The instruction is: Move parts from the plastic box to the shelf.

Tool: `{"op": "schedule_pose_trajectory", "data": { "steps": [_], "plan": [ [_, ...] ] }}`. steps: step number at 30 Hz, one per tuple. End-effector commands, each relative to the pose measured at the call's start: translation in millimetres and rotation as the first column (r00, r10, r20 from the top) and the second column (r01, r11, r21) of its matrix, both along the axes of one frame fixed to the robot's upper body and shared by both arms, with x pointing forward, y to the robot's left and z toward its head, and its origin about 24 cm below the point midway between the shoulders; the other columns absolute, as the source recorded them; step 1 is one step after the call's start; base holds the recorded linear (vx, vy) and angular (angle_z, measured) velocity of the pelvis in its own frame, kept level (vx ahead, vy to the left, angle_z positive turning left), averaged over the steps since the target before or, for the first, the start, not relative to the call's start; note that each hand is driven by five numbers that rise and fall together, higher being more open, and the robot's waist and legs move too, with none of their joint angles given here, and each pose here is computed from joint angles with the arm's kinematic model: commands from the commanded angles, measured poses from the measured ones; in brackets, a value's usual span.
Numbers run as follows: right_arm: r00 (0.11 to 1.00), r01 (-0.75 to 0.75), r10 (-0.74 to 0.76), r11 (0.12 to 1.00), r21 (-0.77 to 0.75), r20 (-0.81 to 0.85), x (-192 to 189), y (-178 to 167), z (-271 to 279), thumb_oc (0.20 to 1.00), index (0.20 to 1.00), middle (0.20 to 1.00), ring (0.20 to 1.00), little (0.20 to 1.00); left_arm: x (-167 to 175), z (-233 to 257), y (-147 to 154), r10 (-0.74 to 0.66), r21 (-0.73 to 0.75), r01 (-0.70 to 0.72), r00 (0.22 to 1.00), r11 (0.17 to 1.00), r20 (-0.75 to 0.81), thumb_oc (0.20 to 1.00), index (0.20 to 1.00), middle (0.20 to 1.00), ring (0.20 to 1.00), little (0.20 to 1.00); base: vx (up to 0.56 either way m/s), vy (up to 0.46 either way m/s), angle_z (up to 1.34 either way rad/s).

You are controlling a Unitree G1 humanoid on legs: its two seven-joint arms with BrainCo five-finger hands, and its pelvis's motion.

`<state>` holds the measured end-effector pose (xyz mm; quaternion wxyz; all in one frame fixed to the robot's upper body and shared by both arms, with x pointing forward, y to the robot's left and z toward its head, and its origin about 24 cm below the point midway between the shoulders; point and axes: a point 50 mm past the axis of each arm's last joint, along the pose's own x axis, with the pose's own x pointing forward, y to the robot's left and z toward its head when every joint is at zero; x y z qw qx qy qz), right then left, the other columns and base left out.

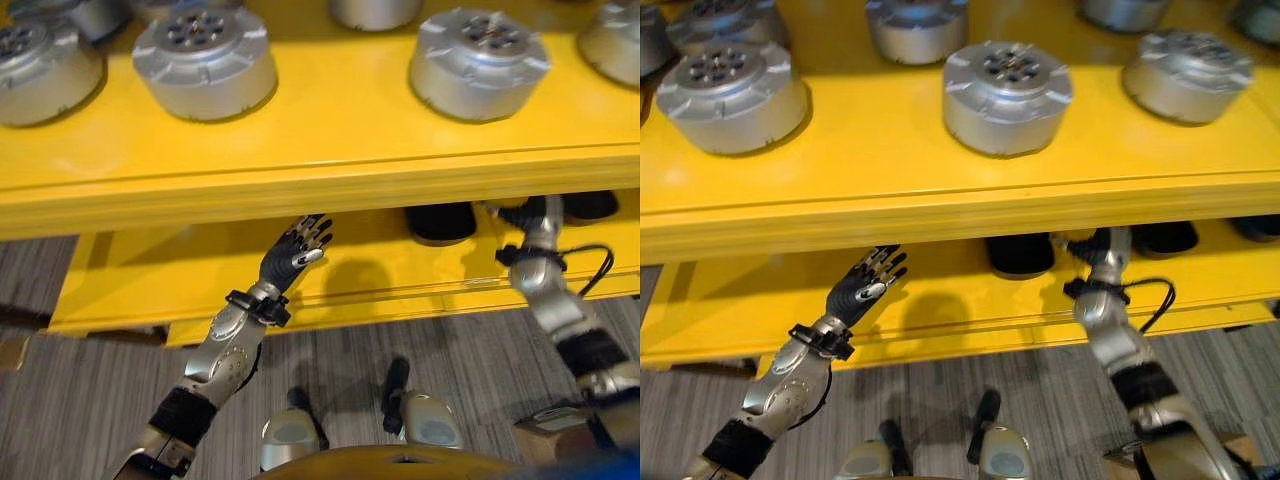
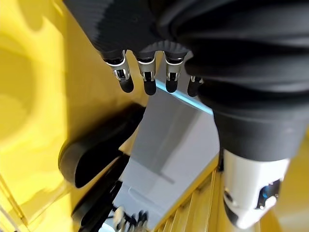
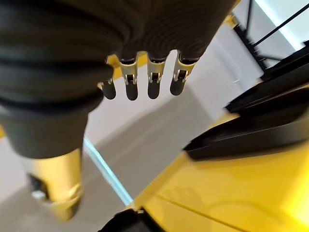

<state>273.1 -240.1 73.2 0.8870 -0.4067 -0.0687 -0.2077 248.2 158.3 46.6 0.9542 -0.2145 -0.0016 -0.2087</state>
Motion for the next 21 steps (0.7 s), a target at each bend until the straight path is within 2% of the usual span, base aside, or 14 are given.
{"op": "schedule_pose_trajectory", "data": {
  "steps": [1, 3, 10, 11, 13, 16, 21],
  "plan": [
    [0.996, -0.04, 0.046, 0.996, -0.078, 0.074, 7.5, -3.0, 20.6, 1.0, 1.0, 1.0, 1.0, 1.0, -6.1, 12.6, -2.5, 0.012, -0.011, -0.011, 0.996, 1.0, 0.084, 1.0, 1.0, 1.0, 1.0, 1.0, 0.05, 0.094, -0.37],
    [0.994, -0.113, 0.113, 0.991, -0.074, 0.001, -16.5, 1.4, 6.5, 1.0, 1.0, 1.0, 1.0, 1.0, -11.4, 11.6, 5.5, 0.037, -0.001, -0.037, 0.996, 0.999, 0.079, 1.0, 1.0, 1.0, 1.0, 1.0, 0.05, 0.112, -0.35],
    [0.957, -0.278, 0.262, 0.952, -0.129, -0.126, -31.6, 17.9, -13.5, 1.0, 1.0, 1.0, 1.0, 1.0, -16.4, 7.8, 13.1, 0.048, 0.006, -0.049, 0.996, 0.999, 0.069, 1.0, 1.0, 1.0, 1.0, 1.0, 0.01, 0.027, -0.19],
    [0.886, -0.444, 0.4, 0.878, -0.179, -0.234, -36.7, 32.3, -23.8, 1.0, 1.0, 1.0, 1.0, 1.0, -17.7, 5.6, 18.1, 0.049, 0.019, -0.05, 0.997, 0.999, 0.061, 1.0, 1.0, 1.0, 1.0, 1.0, 0.0, 0.0, 0.0],
    [0.869, -0.476, 0.425, 0.859, -0.188, -0.255, -37.6, 35.7, -26.3, 1.0, 1.0, 1.0, 1.0, 1.0, -17.8, 4.7, 19.8, 0.049, 0.023, -0.05, 0.997, 0.998, 0.059, 1.0, 1.0, 1.0, 1.0, 1.0, 0.0, -0.008, -0.02],
    [0.79, -0.596, 0.505, 0.766, -0.242, -0.347, -34.9, 43.9, -29.6, 1.0, 1.0, 1.0, 1.0, 1.0, -17.5, 1.8, 25.8, 0.059, 0.049, -0.062, 0.997, 0.997, 0.047, 1.0, 1.0, 1.0, 1.0, 1.0, 0.0, -0.051, 0.01],
    [0.714, -0.68, 0.535, 0.684, -0.264, -0.452, -30.4, 49.9, -34.8, 1.0, 1.0, 1.0, 1.0, 1.0, -15.4, 1.8, 27.7, 0.06, 0.07, -0.063, 0.997, 0.996, 0.041, 1.0, 1.0, 1.0, 1.0, 1.0, 0.0, -0.046, 0.07]
  ]
}}
